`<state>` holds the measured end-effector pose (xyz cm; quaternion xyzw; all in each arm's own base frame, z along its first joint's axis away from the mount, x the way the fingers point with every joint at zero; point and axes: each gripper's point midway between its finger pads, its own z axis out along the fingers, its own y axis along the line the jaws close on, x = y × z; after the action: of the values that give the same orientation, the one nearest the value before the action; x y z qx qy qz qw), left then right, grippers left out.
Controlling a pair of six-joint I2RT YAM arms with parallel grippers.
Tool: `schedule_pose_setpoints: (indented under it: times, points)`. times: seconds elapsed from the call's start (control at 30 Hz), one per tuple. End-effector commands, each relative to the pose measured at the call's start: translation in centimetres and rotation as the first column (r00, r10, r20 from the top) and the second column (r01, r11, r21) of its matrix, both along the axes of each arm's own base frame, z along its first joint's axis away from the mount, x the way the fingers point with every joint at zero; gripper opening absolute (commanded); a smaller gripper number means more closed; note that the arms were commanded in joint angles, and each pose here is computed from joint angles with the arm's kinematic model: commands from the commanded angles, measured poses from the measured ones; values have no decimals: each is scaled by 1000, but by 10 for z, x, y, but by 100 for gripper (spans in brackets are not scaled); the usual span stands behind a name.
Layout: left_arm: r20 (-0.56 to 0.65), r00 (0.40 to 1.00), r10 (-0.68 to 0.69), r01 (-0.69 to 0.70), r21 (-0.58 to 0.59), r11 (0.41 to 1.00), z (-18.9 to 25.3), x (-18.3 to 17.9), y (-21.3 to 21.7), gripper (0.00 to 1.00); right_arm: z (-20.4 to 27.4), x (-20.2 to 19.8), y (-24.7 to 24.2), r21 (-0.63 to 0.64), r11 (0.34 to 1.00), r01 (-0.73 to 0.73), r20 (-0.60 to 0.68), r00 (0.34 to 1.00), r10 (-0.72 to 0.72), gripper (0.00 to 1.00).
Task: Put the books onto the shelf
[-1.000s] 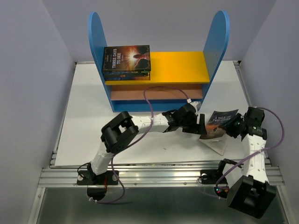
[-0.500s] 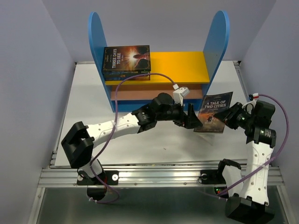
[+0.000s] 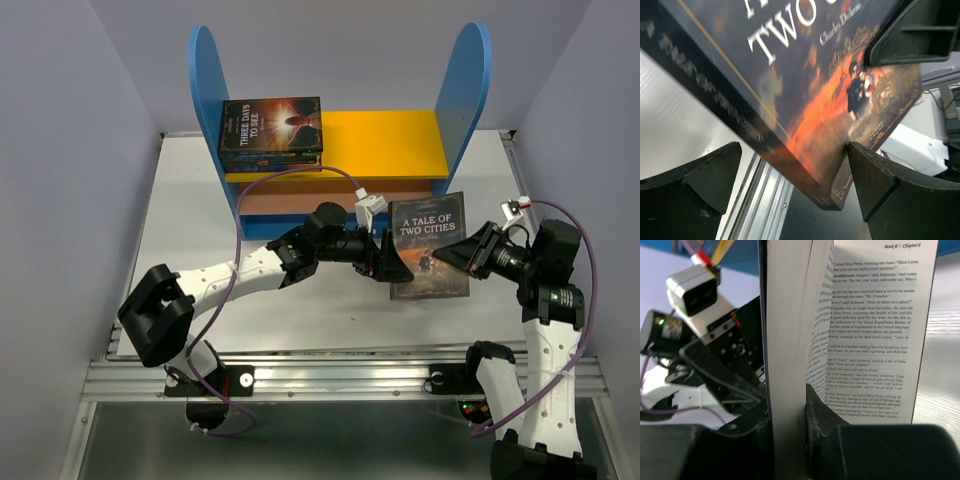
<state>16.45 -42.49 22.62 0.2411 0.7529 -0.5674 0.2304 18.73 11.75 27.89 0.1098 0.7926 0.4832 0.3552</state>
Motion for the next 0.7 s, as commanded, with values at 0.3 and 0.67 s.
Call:
schedule_pose_setpoints:
  times: [0.3,0.67]
  points:
    - [38,994,-105,111,-260,959,62,-22,4,25,35,-10,19,62,983,-171,187,970,157,1]
    - [98,995,-33,63,-327,943,83,-31,31,0,1,27,-35,-211,956,204,96,978,-187,100]
